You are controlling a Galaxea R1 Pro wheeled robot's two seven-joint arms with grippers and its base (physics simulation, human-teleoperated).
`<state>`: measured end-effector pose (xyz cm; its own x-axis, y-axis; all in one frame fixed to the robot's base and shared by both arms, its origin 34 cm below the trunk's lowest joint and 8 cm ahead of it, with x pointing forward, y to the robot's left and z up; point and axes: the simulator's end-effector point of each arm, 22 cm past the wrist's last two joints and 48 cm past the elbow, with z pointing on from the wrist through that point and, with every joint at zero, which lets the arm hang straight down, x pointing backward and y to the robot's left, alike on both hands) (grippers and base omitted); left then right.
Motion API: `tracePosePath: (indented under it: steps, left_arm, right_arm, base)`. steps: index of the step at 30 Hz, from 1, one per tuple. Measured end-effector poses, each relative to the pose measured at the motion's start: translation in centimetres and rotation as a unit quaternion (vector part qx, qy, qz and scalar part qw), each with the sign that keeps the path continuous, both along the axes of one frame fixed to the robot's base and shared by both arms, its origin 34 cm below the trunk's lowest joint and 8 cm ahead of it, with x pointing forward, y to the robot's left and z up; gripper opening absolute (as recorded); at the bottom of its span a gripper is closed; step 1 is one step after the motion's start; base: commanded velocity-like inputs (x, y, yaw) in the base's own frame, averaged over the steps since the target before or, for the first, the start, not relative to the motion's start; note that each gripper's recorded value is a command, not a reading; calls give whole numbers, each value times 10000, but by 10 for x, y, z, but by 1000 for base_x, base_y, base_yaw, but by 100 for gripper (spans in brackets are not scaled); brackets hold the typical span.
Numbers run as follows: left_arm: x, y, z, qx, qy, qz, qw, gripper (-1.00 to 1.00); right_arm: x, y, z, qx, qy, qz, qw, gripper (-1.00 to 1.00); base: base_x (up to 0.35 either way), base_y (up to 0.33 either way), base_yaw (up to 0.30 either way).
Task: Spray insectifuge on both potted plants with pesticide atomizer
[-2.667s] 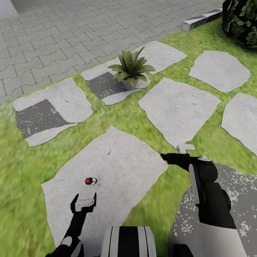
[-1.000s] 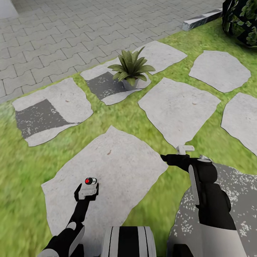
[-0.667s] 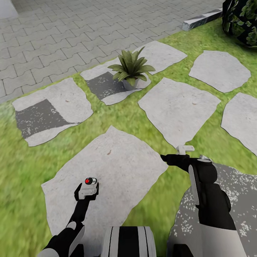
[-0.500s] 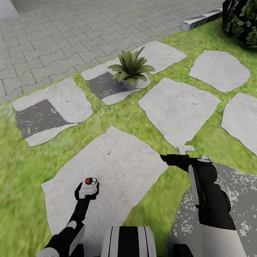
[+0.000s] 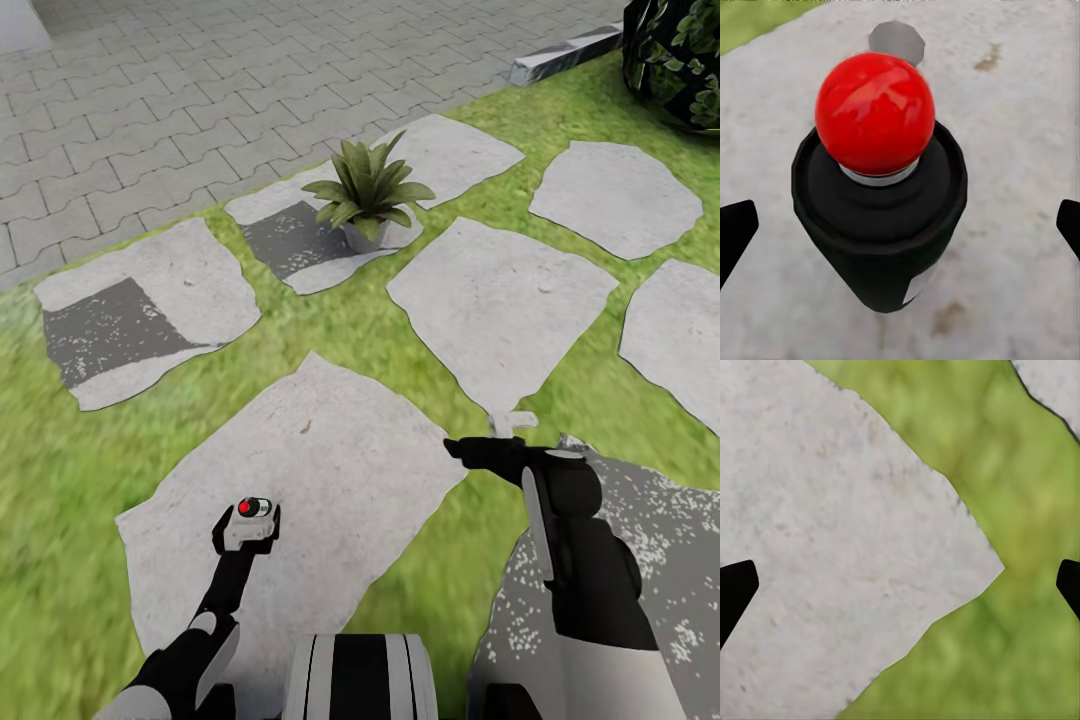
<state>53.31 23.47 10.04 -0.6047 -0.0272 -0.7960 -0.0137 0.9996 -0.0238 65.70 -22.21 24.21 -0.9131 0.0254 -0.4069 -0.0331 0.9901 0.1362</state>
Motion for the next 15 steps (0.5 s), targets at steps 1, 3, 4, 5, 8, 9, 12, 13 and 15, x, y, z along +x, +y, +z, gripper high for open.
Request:
tracePosePath:
  steps: [1,3,4,5,8,9,12,13,15]
  left_arm:
    - [1,0,0,-1,-5,-3,10000,100]
    - [2,0,0,-5,-12,-5,10000,100]
    - [4,-1,1,-9,-32,-6,10000,100]
    - [6,-1,2,-13,-45,-7,10000,100]
    - [15,-6,4,-50,-108,-6,9999,100]
    - [16,-7,4,-60,-116,-5,9999,100]
    - [18,-9,5,-78,-131,-4,9999,100]
    - [18,-10,4,-78,-124,-3,9999,100]
    - [16,-9,3,-69,-97,-8,9999,100]
  right_arm:
    - [0,1,0,4,0,3,10000,100]
    - [0,1,0,6,1,7,10000,100]
    - [0,1,0,9,1,9,10000,100]
    - [0,2,0,10,1,9,10000,100]
    - [0,2,0,13,0,11,10000,100]
    - [0,2,0,15,0,10,10000,100]
    - [0,4,0,33,1,5,10000,100]
    - [0,5,0,37,1,4,10000,100]
    - [0,5,0,40,1,3,10000,100]
  base:
    - [0,0,0]
    - [0,0,0]
    - [0,0,0]
    - [0,0,0]
    - [0,0,0]
    - [0,0,0]
    - [0,0,0]
    - [0,0,0]
    - [0,0,0]
